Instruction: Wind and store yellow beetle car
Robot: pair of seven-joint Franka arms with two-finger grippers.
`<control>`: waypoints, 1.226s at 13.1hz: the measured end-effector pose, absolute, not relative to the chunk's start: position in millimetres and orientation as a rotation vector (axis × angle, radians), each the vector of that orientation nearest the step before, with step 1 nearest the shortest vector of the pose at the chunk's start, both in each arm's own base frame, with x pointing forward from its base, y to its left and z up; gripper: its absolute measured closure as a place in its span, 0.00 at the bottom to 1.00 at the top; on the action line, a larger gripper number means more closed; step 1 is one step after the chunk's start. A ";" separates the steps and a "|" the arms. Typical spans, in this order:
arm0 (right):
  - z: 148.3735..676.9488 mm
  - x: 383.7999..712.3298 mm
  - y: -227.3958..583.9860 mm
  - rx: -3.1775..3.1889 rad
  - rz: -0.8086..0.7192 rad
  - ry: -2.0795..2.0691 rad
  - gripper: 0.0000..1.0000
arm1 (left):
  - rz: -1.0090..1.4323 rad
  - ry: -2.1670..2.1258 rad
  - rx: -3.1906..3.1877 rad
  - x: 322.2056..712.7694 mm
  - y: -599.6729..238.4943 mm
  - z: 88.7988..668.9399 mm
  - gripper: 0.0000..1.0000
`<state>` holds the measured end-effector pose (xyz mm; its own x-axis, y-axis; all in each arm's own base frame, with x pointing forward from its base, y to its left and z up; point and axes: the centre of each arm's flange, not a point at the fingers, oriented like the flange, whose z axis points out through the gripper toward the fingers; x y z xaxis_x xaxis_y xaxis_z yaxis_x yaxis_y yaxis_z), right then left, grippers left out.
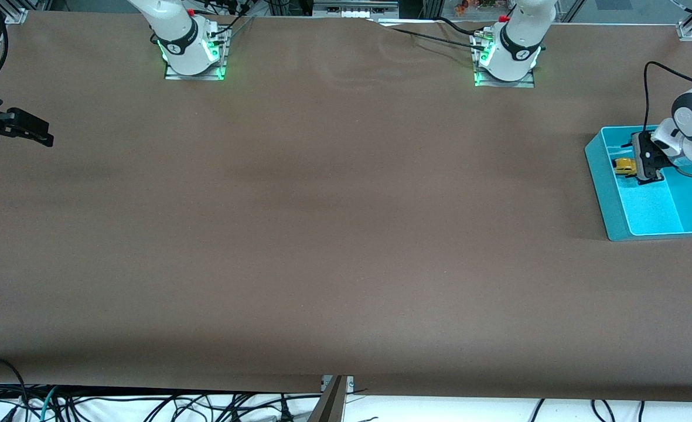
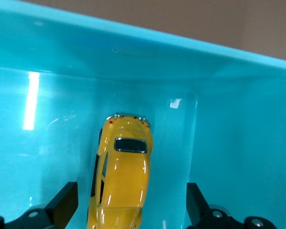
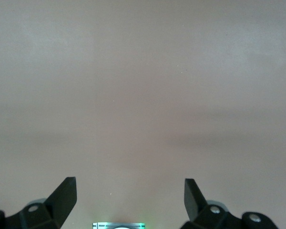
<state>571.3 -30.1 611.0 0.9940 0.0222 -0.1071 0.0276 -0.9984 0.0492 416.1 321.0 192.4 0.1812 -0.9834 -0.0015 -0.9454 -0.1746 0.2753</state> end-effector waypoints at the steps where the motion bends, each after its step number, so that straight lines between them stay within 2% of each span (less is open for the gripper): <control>1: 611.0 571.3 -30.2 3.086 -0.165 0.038 0.00 | -0.262 -1.869 2.254 417.7 324.2 200.0 0.00; 5: 610.8 571.4 -30.4 3.086 -0.166 0.038 0.00 | -0.261 -1.870 2.333 431.3 335.8 277.4 0.00; 9: 610.7 571.4 -30.4 3.086 -0.166 0.038 0.00 | -0.257 -1.660 2.531 442.4 312.4 339.0 0.00; 16: 610.7 571.5 -30.6 3.086 -0.166 0.037 0.00 | -0.287 -1.173 2.850 526.1 203.8 452.1 0.00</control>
<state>571.5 -30.6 610.7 0.9940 0.0213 -0.1077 0.0267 -0.9984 0.0491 526.1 203.8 452.1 0.6957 -0.7018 -0.1531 -0.6932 -0.7118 0.1131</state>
